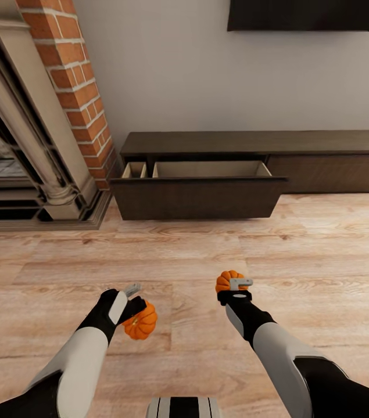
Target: Place each of the two pumpkins and all three candles from the living room inside a cabinet in the living room (use any cabinet), then make sure every cabinet is closed, and position the cauldron so it is next to a table in the living room.
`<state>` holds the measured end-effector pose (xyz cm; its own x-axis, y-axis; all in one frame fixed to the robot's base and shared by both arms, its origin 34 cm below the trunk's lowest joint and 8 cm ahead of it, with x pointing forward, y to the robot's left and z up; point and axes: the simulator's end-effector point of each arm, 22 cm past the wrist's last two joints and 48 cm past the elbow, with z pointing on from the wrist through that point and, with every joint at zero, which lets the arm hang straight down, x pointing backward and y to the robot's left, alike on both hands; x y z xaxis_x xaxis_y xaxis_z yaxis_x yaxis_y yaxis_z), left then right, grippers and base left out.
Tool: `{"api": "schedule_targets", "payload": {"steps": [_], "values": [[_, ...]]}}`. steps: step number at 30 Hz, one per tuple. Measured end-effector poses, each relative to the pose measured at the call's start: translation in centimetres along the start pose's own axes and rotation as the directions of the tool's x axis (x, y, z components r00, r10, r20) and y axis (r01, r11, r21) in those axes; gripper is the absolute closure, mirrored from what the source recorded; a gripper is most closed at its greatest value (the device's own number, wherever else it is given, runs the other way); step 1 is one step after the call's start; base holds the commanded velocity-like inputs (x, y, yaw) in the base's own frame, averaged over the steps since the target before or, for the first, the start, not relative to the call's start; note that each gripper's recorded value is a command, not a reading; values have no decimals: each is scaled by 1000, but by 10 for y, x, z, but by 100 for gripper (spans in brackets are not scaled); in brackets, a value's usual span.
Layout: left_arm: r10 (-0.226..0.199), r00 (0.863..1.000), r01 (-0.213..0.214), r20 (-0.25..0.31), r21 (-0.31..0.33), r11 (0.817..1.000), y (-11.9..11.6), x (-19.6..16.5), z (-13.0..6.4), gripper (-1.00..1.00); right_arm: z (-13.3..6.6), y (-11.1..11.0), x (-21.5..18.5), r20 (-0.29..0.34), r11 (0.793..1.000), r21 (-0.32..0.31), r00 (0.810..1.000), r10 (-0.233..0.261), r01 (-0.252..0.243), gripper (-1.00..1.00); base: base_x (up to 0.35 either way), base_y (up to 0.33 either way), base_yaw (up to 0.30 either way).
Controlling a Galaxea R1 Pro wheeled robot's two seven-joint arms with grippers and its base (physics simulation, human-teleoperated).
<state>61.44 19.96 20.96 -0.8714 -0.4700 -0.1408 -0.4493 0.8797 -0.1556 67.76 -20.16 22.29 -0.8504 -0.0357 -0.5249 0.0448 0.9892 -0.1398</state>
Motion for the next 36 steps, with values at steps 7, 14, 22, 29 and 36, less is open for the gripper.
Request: {"api": "schedule_targets", "payload": {"steps": [7, 14, 22, 29, 36], "values": [[-27, 993, 26, 118, 12, 1000, -8, 5, 7, 100, -12, 8, -9, 12, 1000, -13, 1000, 15, -15, 100, 0, 0, 0], [-65, 958, 29, 279, 133, 991, -36, 1, 3, 100, -25, 13, -29, 81, 999, -26, 996, 23, -21, 100, 0, 0, 0], [-54, 957, 8, 285, 161, 987, -48, 12, -7, 100, -37, 15, -39, 134, 998, -38, 990, 48, -44, 100, 0, 0, 0], [14, 955, -61, 297, 151, 987, -53, 17, -16, 100, -45, 17, -28, 135, 997, -47, 988, 71, -66, 100, 0, 0, 0], [22, 948, -76, 316, 159, 984, -59, 12, -29, 100, -57, 15, -40, 159, 997, -48, 985, 74, -67, 100, 0, 0, 0]]}}
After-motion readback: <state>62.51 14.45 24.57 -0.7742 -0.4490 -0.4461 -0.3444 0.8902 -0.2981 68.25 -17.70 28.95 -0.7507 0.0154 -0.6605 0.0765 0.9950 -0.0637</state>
